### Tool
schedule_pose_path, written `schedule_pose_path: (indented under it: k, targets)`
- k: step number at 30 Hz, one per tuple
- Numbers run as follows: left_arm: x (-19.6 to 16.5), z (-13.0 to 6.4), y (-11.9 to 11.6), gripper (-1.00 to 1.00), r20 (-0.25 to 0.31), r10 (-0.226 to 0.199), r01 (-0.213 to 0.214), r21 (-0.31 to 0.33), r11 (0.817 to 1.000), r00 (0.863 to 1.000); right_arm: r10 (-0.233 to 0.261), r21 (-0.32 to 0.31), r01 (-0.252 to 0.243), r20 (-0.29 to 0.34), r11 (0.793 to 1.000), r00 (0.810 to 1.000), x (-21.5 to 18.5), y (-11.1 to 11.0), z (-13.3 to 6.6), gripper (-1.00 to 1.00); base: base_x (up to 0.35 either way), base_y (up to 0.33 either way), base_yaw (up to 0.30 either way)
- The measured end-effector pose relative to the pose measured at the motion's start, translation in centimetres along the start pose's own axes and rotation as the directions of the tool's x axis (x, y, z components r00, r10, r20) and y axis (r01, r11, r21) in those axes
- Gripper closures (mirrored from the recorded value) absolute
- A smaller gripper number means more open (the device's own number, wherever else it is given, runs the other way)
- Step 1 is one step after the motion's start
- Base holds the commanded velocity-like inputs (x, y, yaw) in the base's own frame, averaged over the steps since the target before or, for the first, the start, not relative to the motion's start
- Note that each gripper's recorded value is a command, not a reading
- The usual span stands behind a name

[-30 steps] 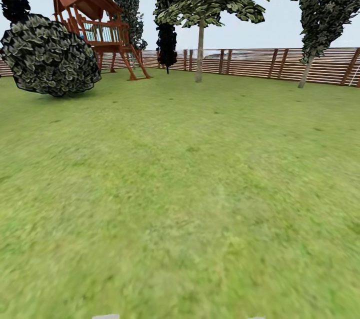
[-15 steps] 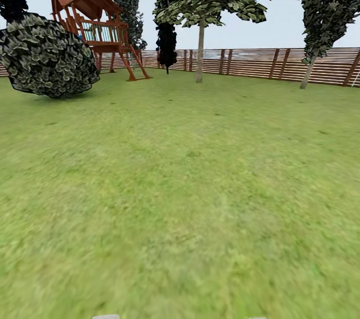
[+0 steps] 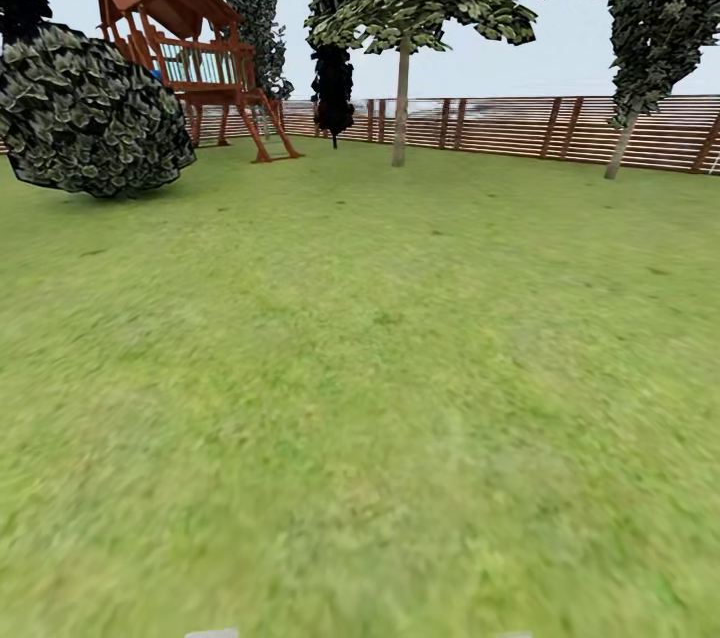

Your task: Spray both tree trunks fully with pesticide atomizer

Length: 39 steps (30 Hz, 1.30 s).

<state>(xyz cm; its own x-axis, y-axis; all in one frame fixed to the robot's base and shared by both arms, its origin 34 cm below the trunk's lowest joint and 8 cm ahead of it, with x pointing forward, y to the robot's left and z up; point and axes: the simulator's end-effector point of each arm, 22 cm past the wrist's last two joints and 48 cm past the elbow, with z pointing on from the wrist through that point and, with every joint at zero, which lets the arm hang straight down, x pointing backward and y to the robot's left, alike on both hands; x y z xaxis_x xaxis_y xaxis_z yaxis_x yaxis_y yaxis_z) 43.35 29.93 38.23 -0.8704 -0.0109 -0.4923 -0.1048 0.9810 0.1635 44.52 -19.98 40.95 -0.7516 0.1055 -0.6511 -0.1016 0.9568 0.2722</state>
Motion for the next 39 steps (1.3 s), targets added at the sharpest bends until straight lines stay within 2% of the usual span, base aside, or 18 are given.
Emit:
schedule_pose_path:
  k: [39]
  targets:
    - [0.05,-0.02,-0.07,1.0,-0.001,0.0,0.0,0.001,1.0,1.0,0.0,0.001,0.0,0.0,1.0,1.0,-0.01,-0.04,-0.01,-1.0,0.339,0.0,0.0]
